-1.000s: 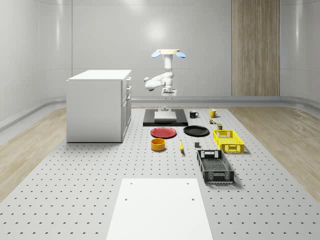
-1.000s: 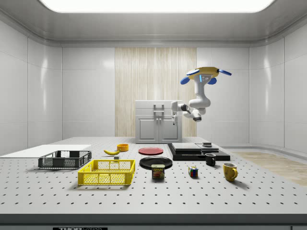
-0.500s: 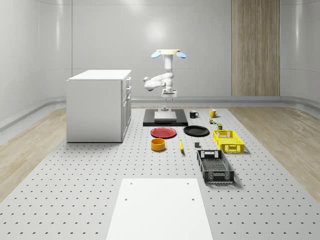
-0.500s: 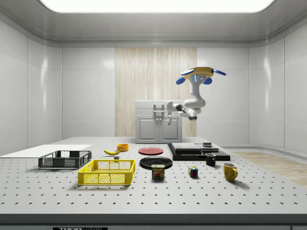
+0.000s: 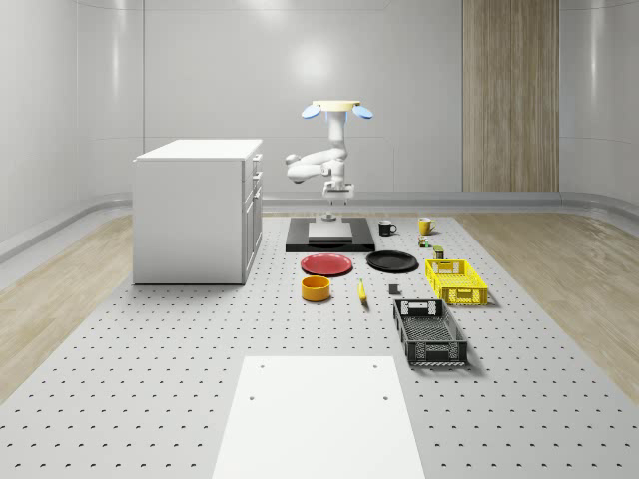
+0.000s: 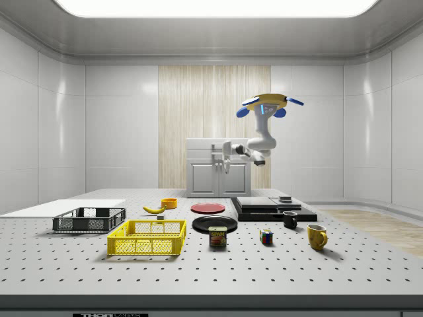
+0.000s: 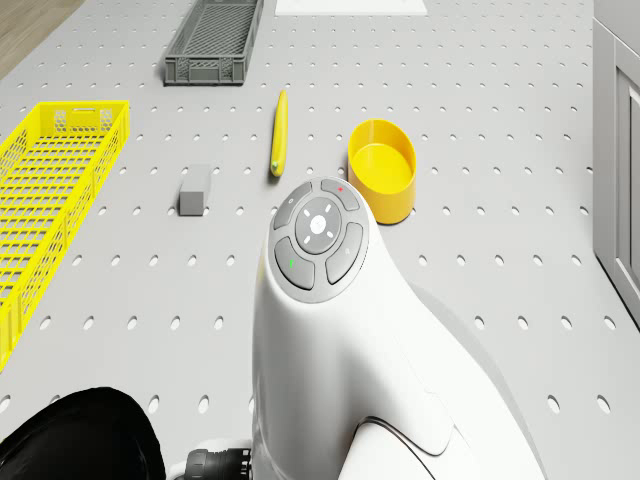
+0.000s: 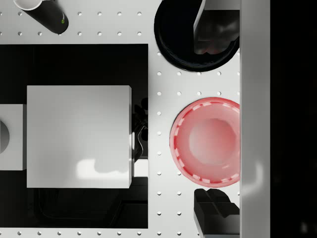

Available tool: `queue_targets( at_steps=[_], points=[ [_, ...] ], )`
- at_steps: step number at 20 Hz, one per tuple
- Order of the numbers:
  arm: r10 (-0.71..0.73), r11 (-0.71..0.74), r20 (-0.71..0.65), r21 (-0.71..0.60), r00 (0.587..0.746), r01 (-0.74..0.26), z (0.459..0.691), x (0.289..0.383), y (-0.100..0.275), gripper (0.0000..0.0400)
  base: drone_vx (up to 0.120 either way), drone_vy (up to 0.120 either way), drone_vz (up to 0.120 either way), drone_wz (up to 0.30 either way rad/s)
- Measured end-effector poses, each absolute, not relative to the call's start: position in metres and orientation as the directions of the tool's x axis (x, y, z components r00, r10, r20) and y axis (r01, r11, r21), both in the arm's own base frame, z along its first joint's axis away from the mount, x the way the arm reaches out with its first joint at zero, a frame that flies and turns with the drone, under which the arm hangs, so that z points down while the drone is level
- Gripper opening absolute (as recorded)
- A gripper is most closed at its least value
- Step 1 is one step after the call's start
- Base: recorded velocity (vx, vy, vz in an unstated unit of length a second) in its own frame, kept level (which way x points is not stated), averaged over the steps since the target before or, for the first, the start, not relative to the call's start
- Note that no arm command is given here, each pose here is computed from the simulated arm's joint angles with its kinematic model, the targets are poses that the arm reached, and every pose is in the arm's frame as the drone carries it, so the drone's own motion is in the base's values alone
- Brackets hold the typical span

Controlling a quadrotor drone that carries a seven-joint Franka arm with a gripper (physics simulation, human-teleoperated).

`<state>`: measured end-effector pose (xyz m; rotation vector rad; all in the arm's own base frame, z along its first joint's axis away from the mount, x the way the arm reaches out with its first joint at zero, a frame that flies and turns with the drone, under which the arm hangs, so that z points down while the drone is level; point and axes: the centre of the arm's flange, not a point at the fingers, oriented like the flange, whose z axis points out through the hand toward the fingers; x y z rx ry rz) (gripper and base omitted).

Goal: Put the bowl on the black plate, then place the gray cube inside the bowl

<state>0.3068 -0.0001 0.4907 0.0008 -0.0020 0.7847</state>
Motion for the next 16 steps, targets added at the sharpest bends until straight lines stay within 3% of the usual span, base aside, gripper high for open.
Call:
queue_targets(
  at_steps=[4,8,12,16],
  points=[
    [0.707,0.708,0.002,0.000,0.708,-0.707,0.4907,0.3068,-0.0001,0.0400,0.120,-0.010,-0.120,0.000],
    [0.707,0.707,0.002,0.000,0.707,-0.707,0.4907,0.3068,-0.0001,0.0400,0.120,-0.110,-0.120,0.000],
    [0.707,0.707,0.002,0.000,0.707,-0.707,0.4907,0.3068,-0.0001,0.0400,0.120,0.000,-0.120,0.000],
    [0.707,0.707,0.002,0.000,0.707,-0.707,0.4907,0.3068,-0.0001,0.0400,0.120,0.000,-0.010,0.000]
  ],
)
